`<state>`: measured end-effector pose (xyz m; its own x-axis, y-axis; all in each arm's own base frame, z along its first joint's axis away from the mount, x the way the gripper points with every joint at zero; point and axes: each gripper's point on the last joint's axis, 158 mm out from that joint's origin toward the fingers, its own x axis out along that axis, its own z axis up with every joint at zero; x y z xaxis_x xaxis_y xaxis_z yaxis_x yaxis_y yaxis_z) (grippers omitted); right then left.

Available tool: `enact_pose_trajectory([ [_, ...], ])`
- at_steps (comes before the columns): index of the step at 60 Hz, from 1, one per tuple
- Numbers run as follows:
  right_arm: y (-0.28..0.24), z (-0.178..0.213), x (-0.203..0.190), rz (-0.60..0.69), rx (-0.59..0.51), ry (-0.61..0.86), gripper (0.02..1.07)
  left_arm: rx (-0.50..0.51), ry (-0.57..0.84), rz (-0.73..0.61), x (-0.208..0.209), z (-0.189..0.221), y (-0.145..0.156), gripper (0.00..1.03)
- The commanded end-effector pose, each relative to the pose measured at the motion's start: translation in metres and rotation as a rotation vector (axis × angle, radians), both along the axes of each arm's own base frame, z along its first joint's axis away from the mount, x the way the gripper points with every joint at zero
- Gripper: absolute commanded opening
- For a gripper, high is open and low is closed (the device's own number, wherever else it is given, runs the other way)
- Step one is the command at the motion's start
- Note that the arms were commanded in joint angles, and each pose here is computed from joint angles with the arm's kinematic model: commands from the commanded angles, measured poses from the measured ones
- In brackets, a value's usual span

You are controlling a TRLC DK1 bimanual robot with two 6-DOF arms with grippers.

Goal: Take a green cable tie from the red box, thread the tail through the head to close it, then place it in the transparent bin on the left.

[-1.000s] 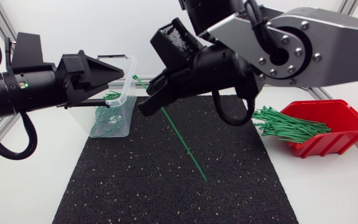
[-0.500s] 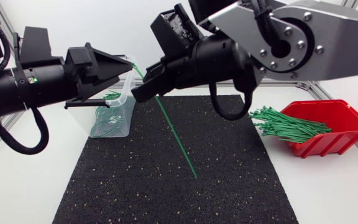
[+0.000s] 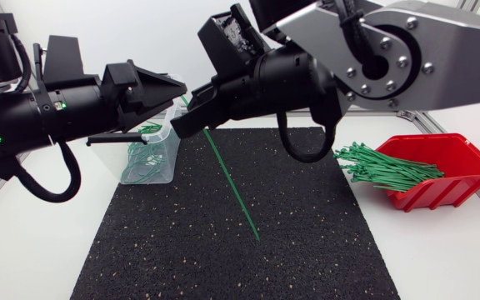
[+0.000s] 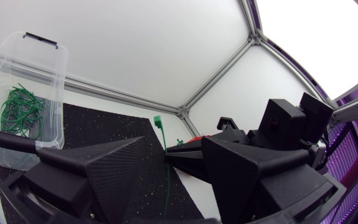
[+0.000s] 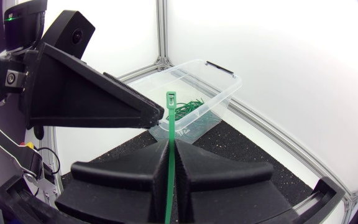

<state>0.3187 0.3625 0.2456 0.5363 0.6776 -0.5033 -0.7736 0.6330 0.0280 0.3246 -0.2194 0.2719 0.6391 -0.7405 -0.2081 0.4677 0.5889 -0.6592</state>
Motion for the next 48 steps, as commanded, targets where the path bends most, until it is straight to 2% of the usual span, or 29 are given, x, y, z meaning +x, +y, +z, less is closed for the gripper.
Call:
enact_pose_trajectory([
  [1, 0.0062, -0.002, 0.0007, -0.003, 0.014, 0.014, 0.09, -0.006, 0.042, 0.002, 0.0036, -0.0153, -0.0026, 0.59],
  [4, 0.0064, -0.0021, -0.0002, -0.002, 0.015, 0.016, 0.09, -0.006, 0.042, 0.002, 0.0045, -0.016, -0.003, 0.59],
  [10, 0.0059, 0.0001, -0.0006, -0.003, 0.019, 0.013, 0.09, -0.008, 0.043, 0.008, 0.0073, -0.0167, -0.0028, 0.51],
  [14, 0.0058, -0.0007, -0.0011, -0.002, 0.021, 0.015, 0.09, -0.005, 0.045, 0.015, 0.0084, -0.0185, -0.0019, 0.5],
  [16, 0.0059, -0.0018, -0.0015, -0.001, 0.02, 0.017, 0.09, -0.008, 0.035, 0.021, 0.0101, -0.018, -0.0011, 0.41],
  [18, 0.0059, -0.0033, -0.0011, -0.002, 0.018, 0.017, 0.09, -0.012, 0.033, 0.025, 0.0106, -0.0182, -0.0007, 0.38],
  [24, 0.0062, -0.0051, -0.0011, -0.001, 0.018, 0.019, 0.09, -0.015, 0.029, 0.024, 0.0103, -0.0165, -0.0012, 0.37],
  [27, 0.0065, -0.0048, -0.0009, -0.002, 0.022, 0.019, 0.09, -0.015, 0.029, 0.024, 0.0106, -0.0182, -0.0017, 0.33],
  [42, 0.0084, -0.0048, -0.0032, 0.004, 0.022, 0.019, 0.09, -0.014, 0.027, 0.022, 0.0119, -0.0213, -0.0047, 0.26],
  [48, 0.0093, -0.0056, -0.0044, 0.007, 0.02, 0.02, 0.09, -0.014, 0.023, 0.025, 0.0124, -0.0211, -0.0044, 0.26],
])
